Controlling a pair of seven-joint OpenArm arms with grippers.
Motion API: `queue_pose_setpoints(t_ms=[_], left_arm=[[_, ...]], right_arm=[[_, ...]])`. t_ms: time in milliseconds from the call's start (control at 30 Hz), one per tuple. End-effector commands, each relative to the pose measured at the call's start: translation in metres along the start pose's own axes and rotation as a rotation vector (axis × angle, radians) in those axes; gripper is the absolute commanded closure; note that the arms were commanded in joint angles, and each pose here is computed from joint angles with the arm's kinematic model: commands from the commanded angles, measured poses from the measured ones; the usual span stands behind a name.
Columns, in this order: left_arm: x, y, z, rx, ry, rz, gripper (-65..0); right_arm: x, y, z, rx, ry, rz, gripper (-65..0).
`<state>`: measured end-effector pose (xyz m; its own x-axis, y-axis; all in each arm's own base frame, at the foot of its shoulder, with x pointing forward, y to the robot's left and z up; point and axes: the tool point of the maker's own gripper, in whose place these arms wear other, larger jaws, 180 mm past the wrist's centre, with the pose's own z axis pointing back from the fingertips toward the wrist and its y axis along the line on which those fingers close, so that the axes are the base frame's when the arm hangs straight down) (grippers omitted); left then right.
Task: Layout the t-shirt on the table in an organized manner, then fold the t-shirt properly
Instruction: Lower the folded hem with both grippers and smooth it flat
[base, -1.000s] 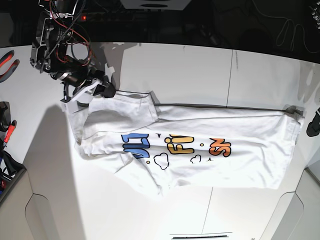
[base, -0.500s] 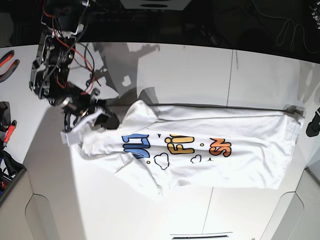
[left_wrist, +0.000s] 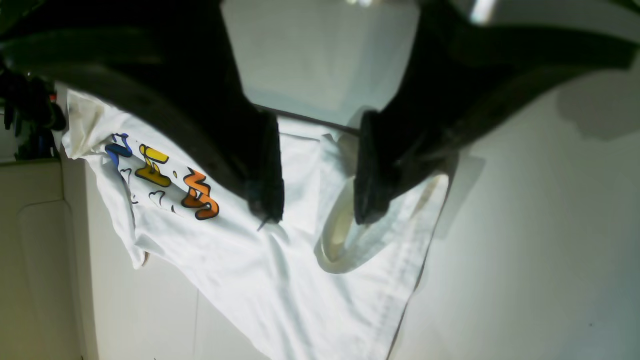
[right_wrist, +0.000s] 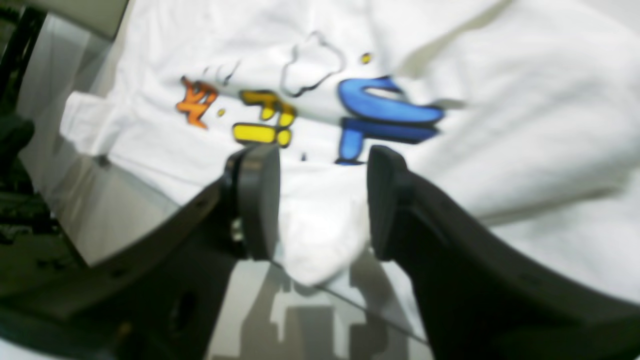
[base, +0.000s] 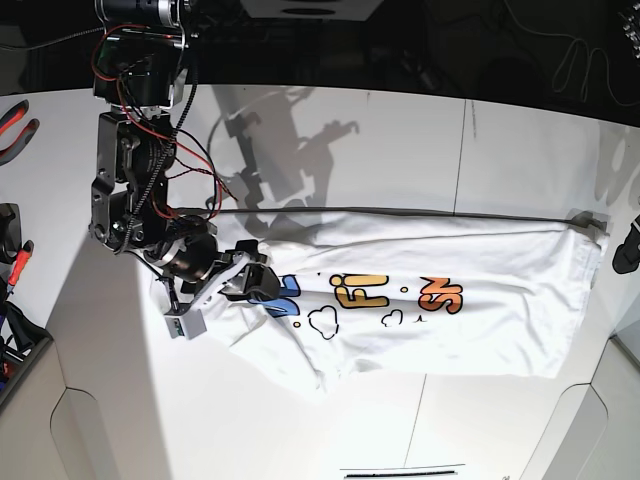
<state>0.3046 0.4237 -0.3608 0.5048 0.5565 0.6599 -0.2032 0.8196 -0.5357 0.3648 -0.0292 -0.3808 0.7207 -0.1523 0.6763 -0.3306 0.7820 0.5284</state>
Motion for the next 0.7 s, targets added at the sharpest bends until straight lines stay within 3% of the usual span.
queue_pose_setpoints(t_ms=[0,100,133,200,333,400,533,667], left_arm=[[0.028,-0.006,0.007,-0.018,-0.064,-0.033,-27.5],[0.029,-0.006,0.007,-0.021,-0.067,-0.031,-27.5],[0.030,-0.007,0.007,-0.025,-0.072,-0.027,-27.3],[0.031,-0.009,0.007,-0.035,-0.081,-0.018,-23.5],[0.039,-0.020,0.005,-0.058,-0.101,-0.042,-8.8],[0.041,-0.033,0.002,-0.075,-0.108,-0.085,-5.0],[0.028,-0.056,-0.015,-0.058,-0.064,-0.241,0.0],[-0.003,-0.059,-0.042,0.005,0.023,-0.467,0.0]], right_arm=[[0.023,0.008,0.000,0.023,-0.062,0.027,-28.2],[0.025,0.011,0.000,0.033,-0.066,0.025,-26.5],[0.024,0.011,0.000,0.033,-0.061,0.028,-21.4],[0.025,0.011,0.003,0.029,-0.047,0.036,-0.7],[0.034,0.008,0.017,0.003,-0.061,0.057,0.0],[0.042,0.005,0.029,-0.019,-0.103,0.068,0.0],[0.052,0.000,0.056,-0.070,-0.175,0.096,0.0],[0.039,-0.017,0.062,-0.153,-0.155,0.125,0.0]])
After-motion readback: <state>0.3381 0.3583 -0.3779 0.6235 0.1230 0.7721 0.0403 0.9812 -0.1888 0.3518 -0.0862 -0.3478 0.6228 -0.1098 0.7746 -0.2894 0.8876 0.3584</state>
